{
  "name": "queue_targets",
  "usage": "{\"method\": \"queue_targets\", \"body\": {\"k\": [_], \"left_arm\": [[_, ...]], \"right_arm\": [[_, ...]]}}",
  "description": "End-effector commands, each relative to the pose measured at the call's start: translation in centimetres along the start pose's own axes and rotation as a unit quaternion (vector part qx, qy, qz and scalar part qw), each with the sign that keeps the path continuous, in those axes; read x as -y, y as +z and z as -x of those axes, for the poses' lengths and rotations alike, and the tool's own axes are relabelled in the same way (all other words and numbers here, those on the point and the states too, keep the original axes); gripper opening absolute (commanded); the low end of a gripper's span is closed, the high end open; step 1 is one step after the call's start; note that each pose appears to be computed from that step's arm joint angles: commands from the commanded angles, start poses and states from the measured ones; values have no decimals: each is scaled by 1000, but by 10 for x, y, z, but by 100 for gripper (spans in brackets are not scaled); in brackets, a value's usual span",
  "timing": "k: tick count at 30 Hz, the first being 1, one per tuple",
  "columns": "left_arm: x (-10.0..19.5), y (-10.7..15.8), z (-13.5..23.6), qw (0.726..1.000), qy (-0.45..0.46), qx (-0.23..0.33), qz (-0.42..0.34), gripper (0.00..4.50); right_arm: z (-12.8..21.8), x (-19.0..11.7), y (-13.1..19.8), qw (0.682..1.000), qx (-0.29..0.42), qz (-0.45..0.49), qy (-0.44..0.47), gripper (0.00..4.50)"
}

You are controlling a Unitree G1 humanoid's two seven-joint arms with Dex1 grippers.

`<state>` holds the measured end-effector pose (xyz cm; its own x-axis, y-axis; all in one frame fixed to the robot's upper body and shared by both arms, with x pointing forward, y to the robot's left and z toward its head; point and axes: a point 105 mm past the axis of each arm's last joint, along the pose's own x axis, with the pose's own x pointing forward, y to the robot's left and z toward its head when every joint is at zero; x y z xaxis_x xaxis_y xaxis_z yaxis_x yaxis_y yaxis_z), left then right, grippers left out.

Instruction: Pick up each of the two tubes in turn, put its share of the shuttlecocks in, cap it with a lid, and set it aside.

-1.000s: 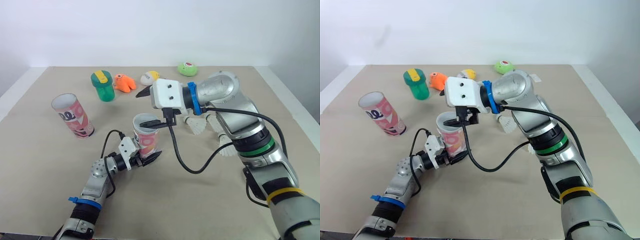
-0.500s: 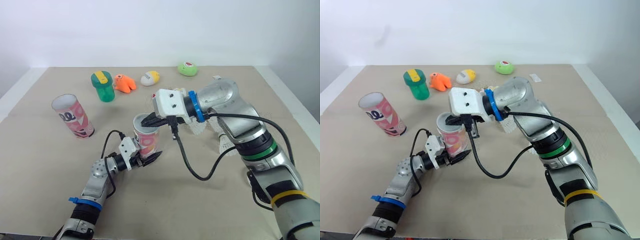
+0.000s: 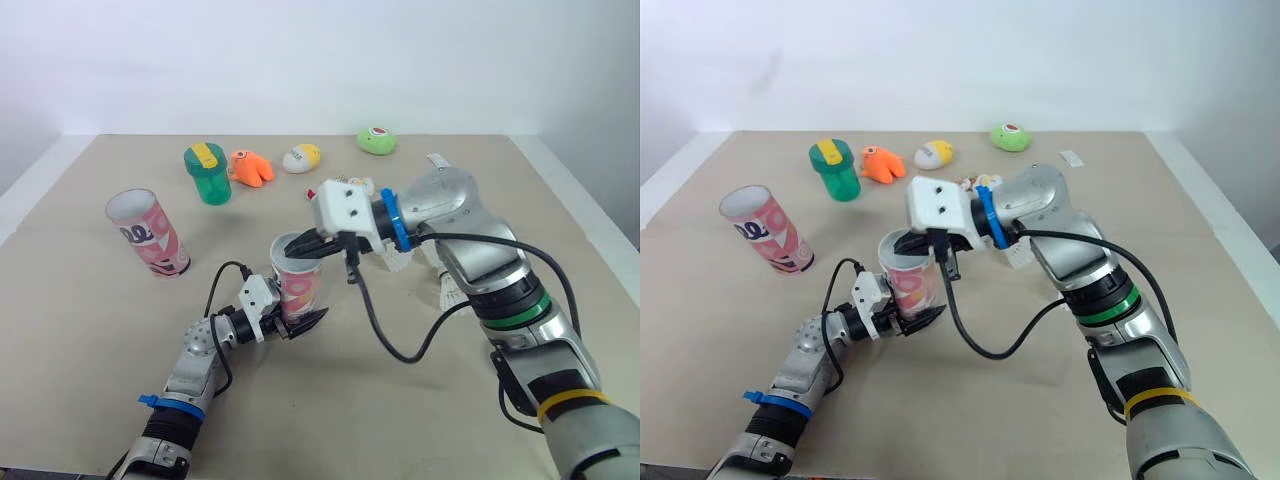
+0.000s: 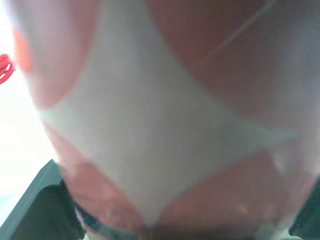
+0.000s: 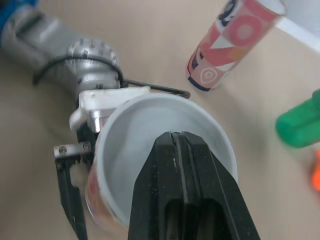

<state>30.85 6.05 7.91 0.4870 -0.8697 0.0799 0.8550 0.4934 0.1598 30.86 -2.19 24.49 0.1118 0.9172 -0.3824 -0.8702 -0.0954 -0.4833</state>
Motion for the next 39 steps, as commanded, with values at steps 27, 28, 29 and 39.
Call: {"method": "queue_targets", "body": {"k": [27, 28, 29, 39], "left_arm": [[3, 31, 82, 986, -109, -128, 3, 450], [3, 31, 79, 986, -107, -124, 4, 450], [2, 30, 77, 987, -106, -123, 2, 450], [-6, 26, 74, 987, -102, -128, -7, 450]], "right_arm": [[-30, -78, -98, 968, 89, -193, -132, 437], [-34, -76, -98, 968, 91, -192, -131, 437], [-37, -74, -97, 968, 95, -190, -131, 437], [-55, -63, -96, 970, 105, -184, -121, 414]]}}
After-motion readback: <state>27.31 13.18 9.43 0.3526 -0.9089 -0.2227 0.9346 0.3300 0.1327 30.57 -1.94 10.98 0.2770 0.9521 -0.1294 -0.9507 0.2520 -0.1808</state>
